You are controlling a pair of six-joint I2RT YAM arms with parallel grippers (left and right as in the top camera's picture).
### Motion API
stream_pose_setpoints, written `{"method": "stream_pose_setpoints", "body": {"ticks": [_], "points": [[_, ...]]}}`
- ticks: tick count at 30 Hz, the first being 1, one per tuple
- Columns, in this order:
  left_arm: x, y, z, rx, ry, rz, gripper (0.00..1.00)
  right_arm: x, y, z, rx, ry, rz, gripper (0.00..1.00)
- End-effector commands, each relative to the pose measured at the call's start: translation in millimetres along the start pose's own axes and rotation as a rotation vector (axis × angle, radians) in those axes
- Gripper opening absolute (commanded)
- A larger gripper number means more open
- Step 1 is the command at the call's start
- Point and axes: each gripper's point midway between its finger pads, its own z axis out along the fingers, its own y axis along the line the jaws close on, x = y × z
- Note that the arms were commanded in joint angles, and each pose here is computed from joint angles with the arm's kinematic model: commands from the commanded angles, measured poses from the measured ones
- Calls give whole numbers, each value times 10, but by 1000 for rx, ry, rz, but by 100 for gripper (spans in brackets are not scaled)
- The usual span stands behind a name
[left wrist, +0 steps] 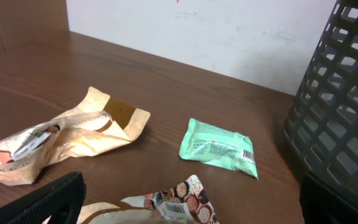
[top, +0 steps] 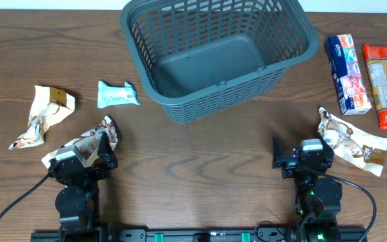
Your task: Pack container
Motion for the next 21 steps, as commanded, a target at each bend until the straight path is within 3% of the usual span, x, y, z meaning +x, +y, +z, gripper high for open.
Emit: {"method": "stream_pose_setpoints", "body": {"ticks": [1, 5, 10, 17, 21], "points": [[143, 39, 22, -12, 36, 23, 99, -29, 172, -11, -94, -14, 36, 99], [143, 39, 22, -12, 36, 23, 99, -400, 366, -134, -231, -86, 32, 99], [143, 39, 22, -12, 36, 23, 99, -979, 238, -421, -207, -93, 41, 99], [143, 39, 22, -12, 36, 23, 99, -1127, 192, -693, -219, 173, 142, 99], [141, 41, 21, -13, 35, 24, 99, -1159, 375, -870, -341, 362, 191, 99]]}}
